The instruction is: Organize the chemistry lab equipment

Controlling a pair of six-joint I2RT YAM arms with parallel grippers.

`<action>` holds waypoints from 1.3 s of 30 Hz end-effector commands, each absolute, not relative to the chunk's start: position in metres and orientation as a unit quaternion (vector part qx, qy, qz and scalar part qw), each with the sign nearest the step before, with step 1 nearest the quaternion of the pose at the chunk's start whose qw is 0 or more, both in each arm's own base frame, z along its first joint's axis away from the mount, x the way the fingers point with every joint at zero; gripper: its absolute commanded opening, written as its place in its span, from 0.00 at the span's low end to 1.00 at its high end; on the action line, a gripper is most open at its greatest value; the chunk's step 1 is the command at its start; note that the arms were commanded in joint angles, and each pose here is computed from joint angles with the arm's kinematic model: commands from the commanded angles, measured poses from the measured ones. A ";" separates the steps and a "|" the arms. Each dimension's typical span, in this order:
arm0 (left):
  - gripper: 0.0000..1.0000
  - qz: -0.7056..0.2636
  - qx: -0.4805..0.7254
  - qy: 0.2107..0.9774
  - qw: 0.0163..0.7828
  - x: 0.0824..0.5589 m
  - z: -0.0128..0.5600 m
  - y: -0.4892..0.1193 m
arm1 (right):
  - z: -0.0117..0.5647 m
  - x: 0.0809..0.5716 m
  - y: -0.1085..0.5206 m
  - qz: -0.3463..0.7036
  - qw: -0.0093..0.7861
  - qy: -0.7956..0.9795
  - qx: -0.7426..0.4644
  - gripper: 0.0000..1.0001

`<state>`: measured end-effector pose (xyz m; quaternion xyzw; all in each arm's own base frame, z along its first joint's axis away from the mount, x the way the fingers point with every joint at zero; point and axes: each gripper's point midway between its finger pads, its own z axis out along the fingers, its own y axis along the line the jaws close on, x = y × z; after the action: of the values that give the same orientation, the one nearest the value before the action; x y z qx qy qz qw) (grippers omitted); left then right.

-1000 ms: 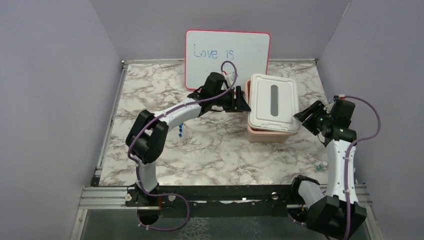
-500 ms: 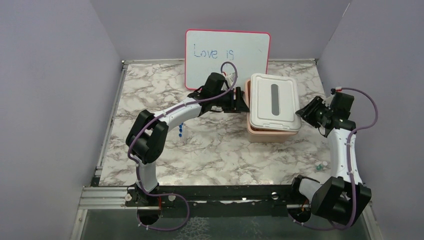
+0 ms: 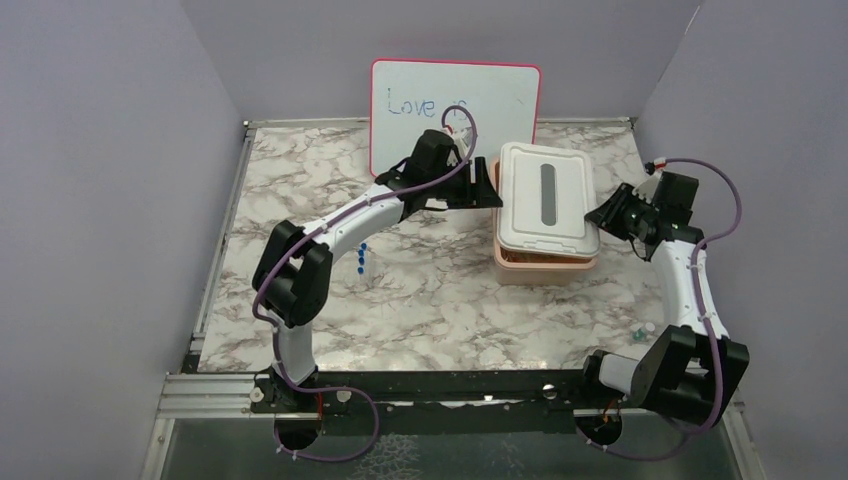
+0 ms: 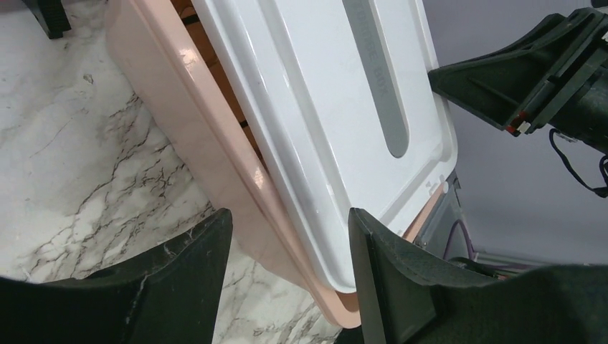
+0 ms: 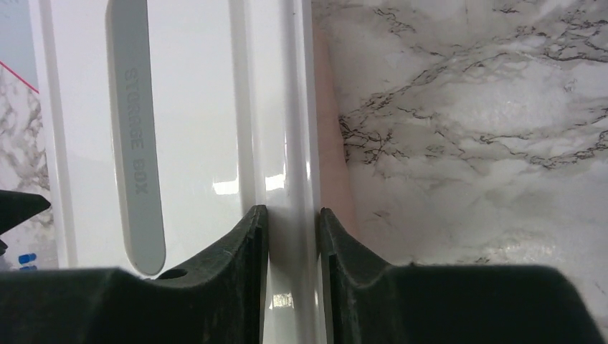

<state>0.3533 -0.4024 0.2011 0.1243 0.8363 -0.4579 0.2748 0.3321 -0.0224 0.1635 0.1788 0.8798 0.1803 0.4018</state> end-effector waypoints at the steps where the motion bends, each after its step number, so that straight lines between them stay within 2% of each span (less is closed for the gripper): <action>1: 0.64 -0.439 0.120 0.844 0.284 0.364 0.195 -0.404 | 0.179 0.344 -0.011 0.181 0.433 0.876 0.111 0.20; 5: 0.66 -0.431 0.111 0.849 0.285 0.369 0.189 -0.404 | 0.177 0.344 -0.004 0.172 0.435 0.880 0.088 0.11; 14: 0.65 -0.444 0.110 0.851 0.258 0.359 0.181 -0.409 | 0.181 0.340 -0.006 0.143 0.440 0.884 0.073 0.11; 24: 0.61 -0.437 0.112 0.861 0.237 0.333 0.167 -0.403 | 0.181 0.324 -0.011 0.115 0.430 0.890 0.103 0.22; 29: 0.61 -0.440 0.118 0.859 0.235 0.321 0.172 -0.401 | 0.180 0.315 -0.018 0.096 0.424 0.891 0.129 0.33; 39: 0.62 -0.432 0.132 0.862 0.232 0.318 0.166 -0.403 | 0.164 0.306 -0.034 0.056 0.407 0.893 0.183 0.41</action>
<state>0.3259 -0.4010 0.1652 0.1126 0.8600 -0.4358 0.2407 0.3113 -0.0150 0.1683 0.1430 0.8949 0.1046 0.4097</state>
